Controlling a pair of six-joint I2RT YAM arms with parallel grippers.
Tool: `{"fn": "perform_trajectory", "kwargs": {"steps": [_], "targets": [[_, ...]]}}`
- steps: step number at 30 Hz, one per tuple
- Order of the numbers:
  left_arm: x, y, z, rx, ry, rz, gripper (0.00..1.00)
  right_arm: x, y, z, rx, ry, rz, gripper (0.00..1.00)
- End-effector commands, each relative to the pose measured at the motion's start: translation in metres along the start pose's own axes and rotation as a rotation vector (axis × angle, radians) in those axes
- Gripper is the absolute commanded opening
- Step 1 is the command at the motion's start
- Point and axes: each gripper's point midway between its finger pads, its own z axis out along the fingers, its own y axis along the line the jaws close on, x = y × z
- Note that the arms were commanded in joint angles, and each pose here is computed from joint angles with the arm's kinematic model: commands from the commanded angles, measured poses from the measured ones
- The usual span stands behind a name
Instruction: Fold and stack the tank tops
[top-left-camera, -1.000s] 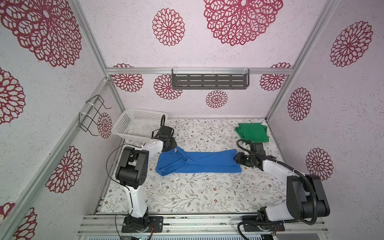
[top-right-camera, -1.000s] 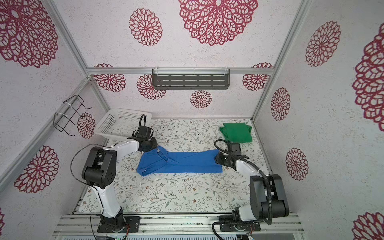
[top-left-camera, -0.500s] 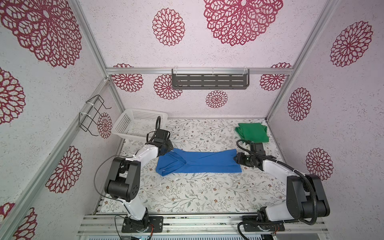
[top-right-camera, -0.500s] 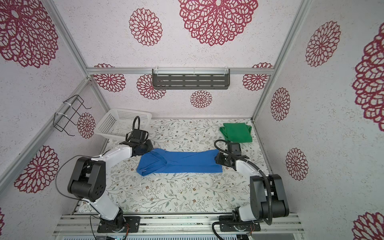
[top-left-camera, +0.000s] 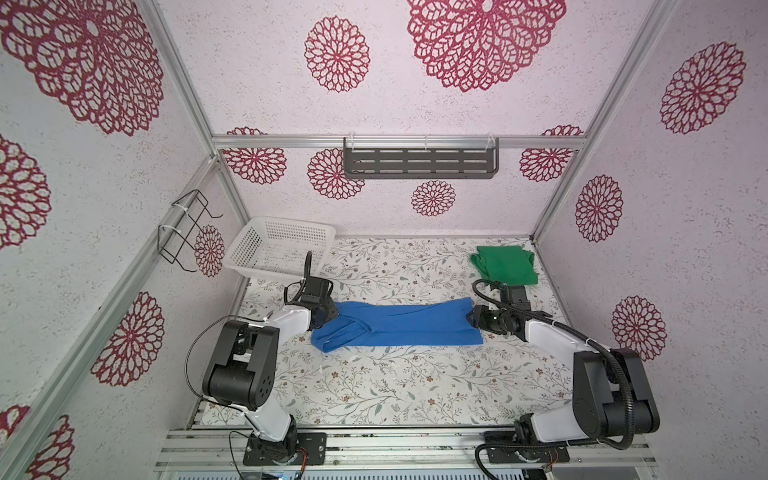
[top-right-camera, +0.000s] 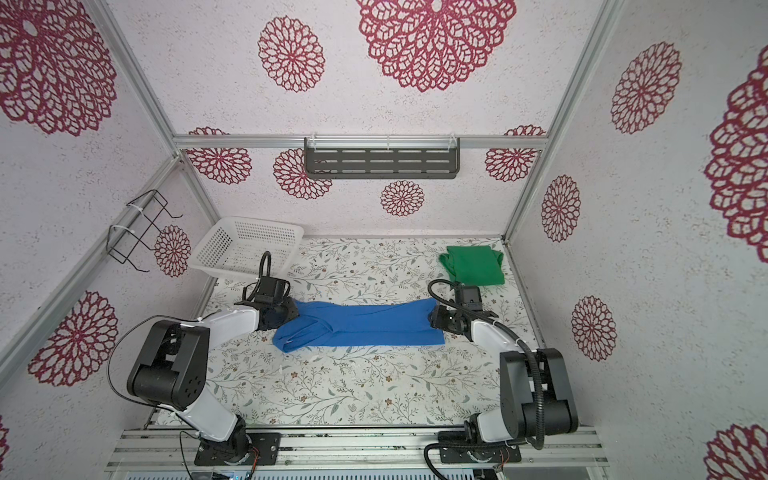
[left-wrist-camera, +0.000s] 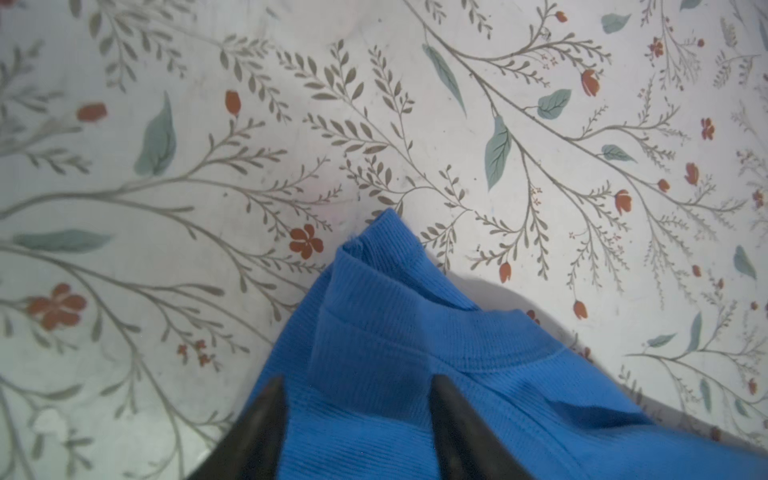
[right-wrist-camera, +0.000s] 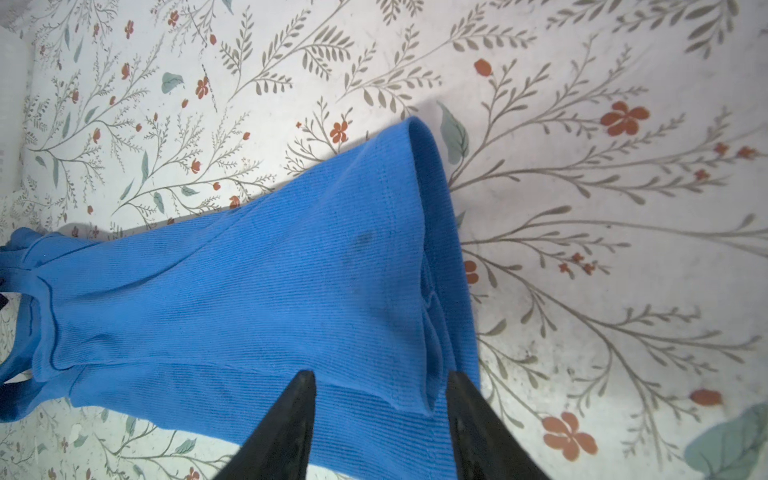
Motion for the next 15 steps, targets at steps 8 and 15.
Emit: {"fn": "perform_trajectory", "kwargs": {"steps": [8, 15], "targets": [[0.022, 0.033, -0.077, -0.037, 0.028, 0.044, 0.7, 0.004, 0.019, -0.005, -0.038, 0.022, -0.063, 0.57], [0.091, 0.067, -0.094, -0.065, 0.194, 0.001, 0.59, 0.0, 0.02, 0.007, -0.035, 0.033, -0.061, 0.57]]}}
